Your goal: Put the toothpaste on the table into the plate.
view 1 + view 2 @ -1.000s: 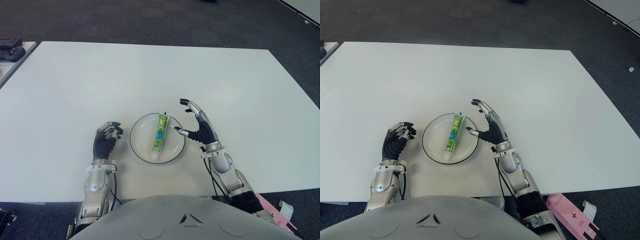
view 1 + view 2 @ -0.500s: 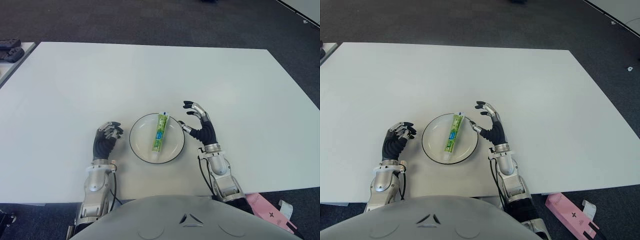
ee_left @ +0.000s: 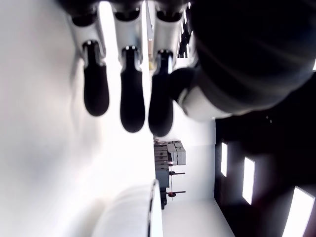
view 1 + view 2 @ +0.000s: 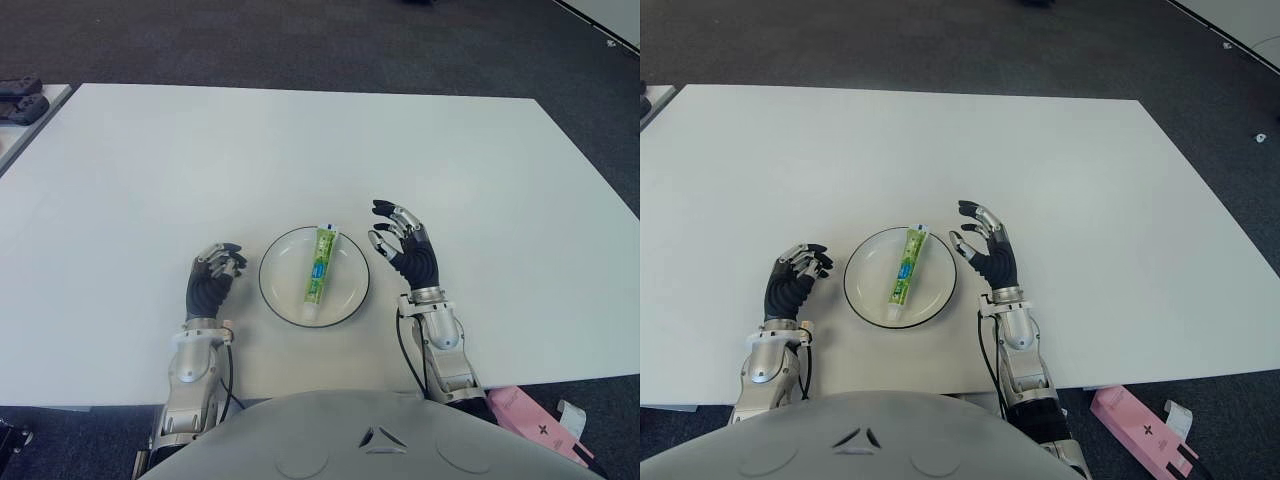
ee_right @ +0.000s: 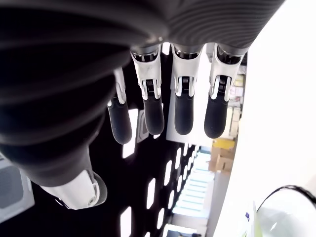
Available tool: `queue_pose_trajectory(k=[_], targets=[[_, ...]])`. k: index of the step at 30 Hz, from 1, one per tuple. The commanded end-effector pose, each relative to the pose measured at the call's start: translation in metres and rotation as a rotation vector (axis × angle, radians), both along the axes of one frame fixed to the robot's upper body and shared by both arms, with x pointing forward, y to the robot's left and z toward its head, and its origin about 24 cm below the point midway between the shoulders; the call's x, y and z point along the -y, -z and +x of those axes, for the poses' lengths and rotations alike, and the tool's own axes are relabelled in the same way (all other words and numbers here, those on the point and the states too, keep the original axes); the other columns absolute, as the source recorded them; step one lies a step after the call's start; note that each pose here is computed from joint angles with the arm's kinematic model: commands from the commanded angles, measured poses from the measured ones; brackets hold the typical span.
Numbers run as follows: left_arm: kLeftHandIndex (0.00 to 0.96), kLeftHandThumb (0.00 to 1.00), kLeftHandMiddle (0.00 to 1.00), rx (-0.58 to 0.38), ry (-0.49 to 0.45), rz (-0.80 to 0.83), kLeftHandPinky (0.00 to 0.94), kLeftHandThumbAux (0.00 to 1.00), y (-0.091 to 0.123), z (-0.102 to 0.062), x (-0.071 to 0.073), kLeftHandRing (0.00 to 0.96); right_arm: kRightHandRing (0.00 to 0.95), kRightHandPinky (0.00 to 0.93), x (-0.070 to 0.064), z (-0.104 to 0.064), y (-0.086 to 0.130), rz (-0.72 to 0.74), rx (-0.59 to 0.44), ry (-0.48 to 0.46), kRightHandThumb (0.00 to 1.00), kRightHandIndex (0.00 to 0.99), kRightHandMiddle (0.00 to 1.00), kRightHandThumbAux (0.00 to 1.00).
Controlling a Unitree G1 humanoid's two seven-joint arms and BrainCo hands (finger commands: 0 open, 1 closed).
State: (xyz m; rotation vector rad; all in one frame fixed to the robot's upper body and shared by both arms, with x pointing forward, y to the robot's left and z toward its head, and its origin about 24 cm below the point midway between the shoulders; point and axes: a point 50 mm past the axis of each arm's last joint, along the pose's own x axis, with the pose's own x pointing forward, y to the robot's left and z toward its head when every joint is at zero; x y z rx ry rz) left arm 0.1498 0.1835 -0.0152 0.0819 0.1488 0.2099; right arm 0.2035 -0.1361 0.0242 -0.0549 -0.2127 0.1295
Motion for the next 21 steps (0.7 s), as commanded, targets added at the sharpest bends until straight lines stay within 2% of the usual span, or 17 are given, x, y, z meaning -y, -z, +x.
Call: queue_pose_trajectory(k=[1, 7, 12, 21], targets=[[0.432, 0.706, 0.542, -0.046, -0.004, -0.009, 0.526, 0.721, 0.006, -0.0032, -0.0003, 0.533, 0.323, 0.418, 0.0019, -0.0005, 0.0073, 0.081, -0.079, 0.008, 0.334, 0.258, 0.263, 0.658], [0.432, 0.706, 0.529, -0.053, -0.013, -0.01, 0.519, 0.721, 0.0051, -0.0039, 0.0006, 0.522, 0.355, 0.436, 0.0037, 0.0001, 0.0114, 0.119, -0.153, 0.032, 0.338, 0.256, 0.286, 0.681], [0.432, 0.706, 0.526, -0.052, -0.013, -0.009, 0.52, 0.722, 0.0044, -0.0038, 0.0013, 0.518, 0.387, 0.455, 0.0049, -0.0018, 0.0138, 0.154, -0.235, 0.076, 0.313, 0.289, 0.32, 0.763], [0.432, 0.704, 0.555, -0.05, 0.002, -0.011, 0.527, 0.721, 0.0054, -0.0028, 0.0003, 0.54, 0.468, 0.506, 0.0057, -0.0033, 0.0144, 0.155, -0.354, 0.187, 0.165, 0.365, 0.418, 0.934]])
